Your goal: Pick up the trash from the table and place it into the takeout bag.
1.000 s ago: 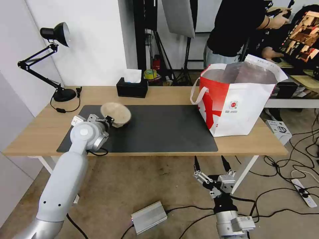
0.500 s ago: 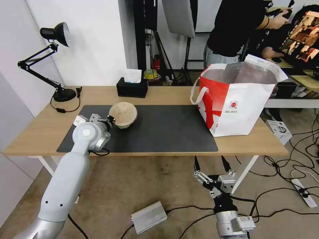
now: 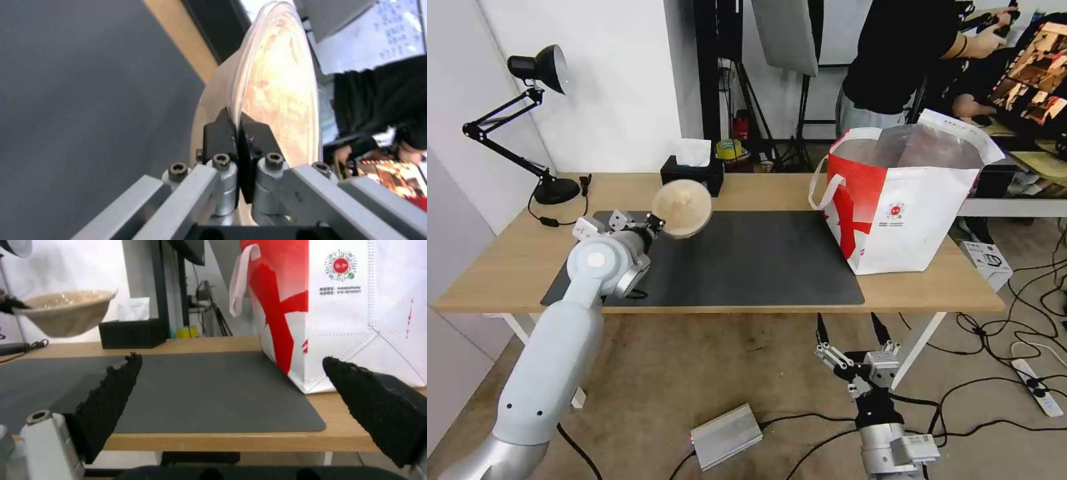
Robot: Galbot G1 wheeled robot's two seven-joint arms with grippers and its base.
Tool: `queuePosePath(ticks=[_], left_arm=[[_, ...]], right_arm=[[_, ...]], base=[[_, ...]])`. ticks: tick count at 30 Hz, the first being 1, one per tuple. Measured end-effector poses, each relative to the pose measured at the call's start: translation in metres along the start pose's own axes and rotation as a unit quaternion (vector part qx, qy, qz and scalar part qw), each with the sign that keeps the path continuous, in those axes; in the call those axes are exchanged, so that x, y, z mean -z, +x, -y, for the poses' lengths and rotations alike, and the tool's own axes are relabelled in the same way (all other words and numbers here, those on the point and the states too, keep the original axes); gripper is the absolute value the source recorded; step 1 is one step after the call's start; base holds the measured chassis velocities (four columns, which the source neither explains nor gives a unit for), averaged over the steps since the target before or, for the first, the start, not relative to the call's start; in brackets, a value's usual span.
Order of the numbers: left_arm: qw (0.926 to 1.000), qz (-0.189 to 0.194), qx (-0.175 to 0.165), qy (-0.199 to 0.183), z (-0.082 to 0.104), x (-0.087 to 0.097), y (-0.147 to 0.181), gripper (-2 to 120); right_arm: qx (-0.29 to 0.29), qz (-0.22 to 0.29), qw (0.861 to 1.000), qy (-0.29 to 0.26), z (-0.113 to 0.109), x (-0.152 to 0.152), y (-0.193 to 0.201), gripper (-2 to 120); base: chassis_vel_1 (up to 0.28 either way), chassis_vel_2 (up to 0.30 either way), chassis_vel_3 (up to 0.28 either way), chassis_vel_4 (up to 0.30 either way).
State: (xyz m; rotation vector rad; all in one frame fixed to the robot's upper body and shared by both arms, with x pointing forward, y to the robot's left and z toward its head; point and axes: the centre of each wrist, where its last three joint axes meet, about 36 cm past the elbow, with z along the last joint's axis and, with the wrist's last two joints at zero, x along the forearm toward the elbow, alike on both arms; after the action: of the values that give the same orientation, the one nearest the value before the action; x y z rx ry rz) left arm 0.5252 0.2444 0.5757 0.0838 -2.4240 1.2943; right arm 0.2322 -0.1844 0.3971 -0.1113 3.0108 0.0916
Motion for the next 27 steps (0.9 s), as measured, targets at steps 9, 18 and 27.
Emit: queuePosePath(ticks=[9, 18, 27], left_arm=[[0.9954, 0.005, -0.088, -0.038, 0.033, 0.000, 0.001, 0], [0.9825, 0.002, -0.173, -0.068, 0.095, -0.002, -0.023, 0], [0.9751, -0.017, -0.199, -0.096, 0.138, -0.028, -0.064, 0]], right_arm=[[0.000, 0.000, 1.000, 0.000, 0.000, 0.000, 0.000, 100], [0.000, 0.000, 1.000, 0.000, 0.000, 0.000, 0.000, 100], [0.000, 0.000, 1.000, 0.000, 0.000, 0.000, 0.000, 100]], base=[[0.000, 0.000, 0.000, 0.000], [0.000, 0.000, 0.000, 0.000], [0.000, 0.000, 0.000, 0.000]])
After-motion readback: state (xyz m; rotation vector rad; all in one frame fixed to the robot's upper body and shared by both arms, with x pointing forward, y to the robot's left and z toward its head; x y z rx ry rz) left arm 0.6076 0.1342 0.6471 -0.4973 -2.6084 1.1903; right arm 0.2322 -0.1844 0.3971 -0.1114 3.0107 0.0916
